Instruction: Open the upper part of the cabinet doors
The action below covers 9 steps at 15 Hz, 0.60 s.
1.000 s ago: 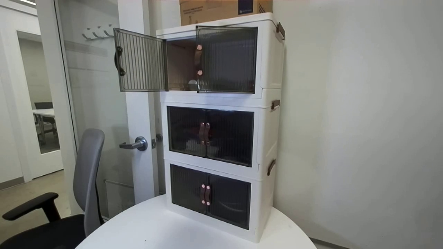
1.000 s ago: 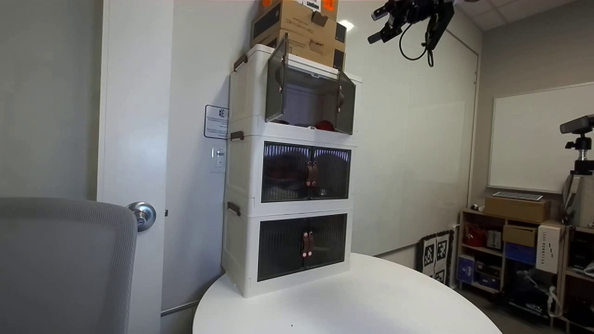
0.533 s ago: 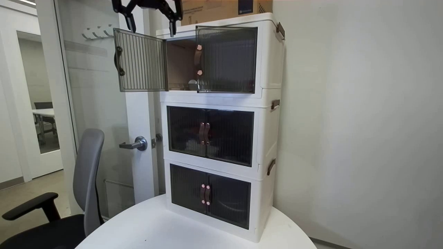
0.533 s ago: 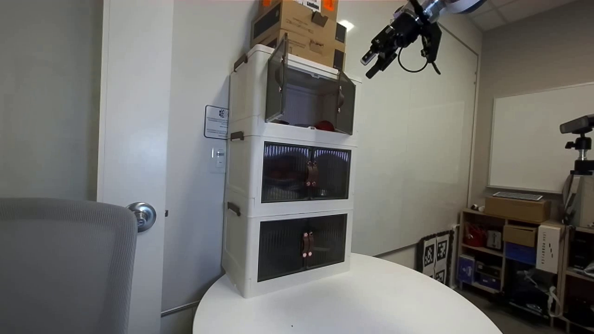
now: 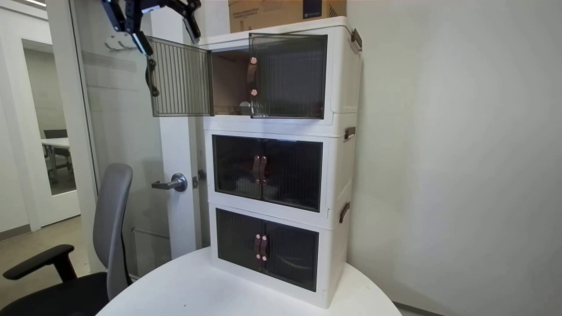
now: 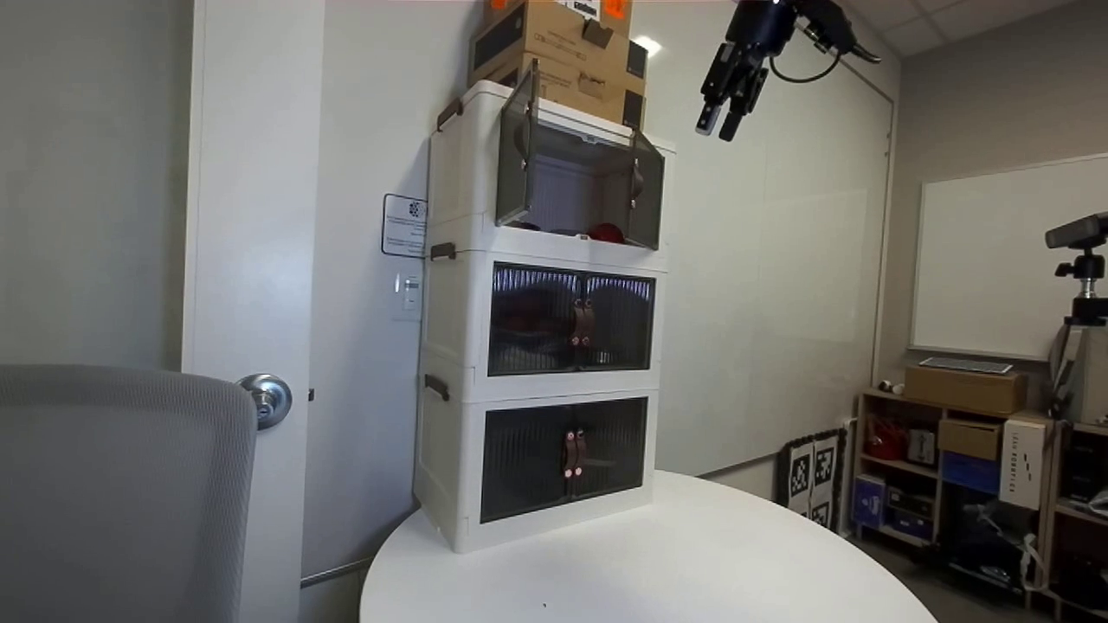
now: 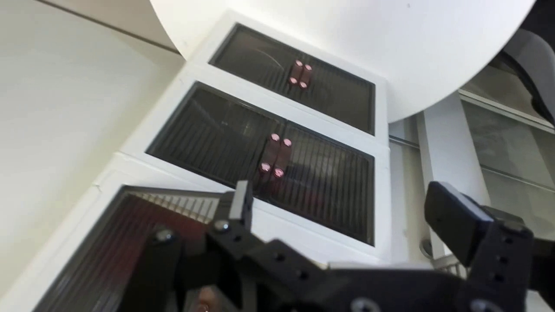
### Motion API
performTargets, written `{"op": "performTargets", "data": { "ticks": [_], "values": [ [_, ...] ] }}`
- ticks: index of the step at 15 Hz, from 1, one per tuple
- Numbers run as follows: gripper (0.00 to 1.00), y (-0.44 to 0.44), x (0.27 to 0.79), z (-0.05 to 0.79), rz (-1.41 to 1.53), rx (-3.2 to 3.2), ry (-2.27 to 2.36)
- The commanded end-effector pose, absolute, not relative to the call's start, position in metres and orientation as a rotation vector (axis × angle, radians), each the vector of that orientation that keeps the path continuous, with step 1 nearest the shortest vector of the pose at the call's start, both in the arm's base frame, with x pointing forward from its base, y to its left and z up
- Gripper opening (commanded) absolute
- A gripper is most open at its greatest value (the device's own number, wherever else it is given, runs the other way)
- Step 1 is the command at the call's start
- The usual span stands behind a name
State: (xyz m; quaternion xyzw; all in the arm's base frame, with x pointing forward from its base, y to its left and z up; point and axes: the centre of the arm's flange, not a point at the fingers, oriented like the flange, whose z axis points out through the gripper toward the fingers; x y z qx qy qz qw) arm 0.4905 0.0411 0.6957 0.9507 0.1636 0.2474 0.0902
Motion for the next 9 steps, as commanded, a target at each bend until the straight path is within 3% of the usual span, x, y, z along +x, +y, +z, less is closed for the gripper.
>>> {"op": "performTargets", "data": {
  "ticks": [1,5,9],
  "values": [
    [1.00,0.030,0.470,0.678,0.544,2.745,0.334],
    [1.00,0.012,0.459,0.665,0.288,2.652,0.184],
    [1.00,0.008,0.464,0.661,0.309,2.666,0.202]
  ]
}}
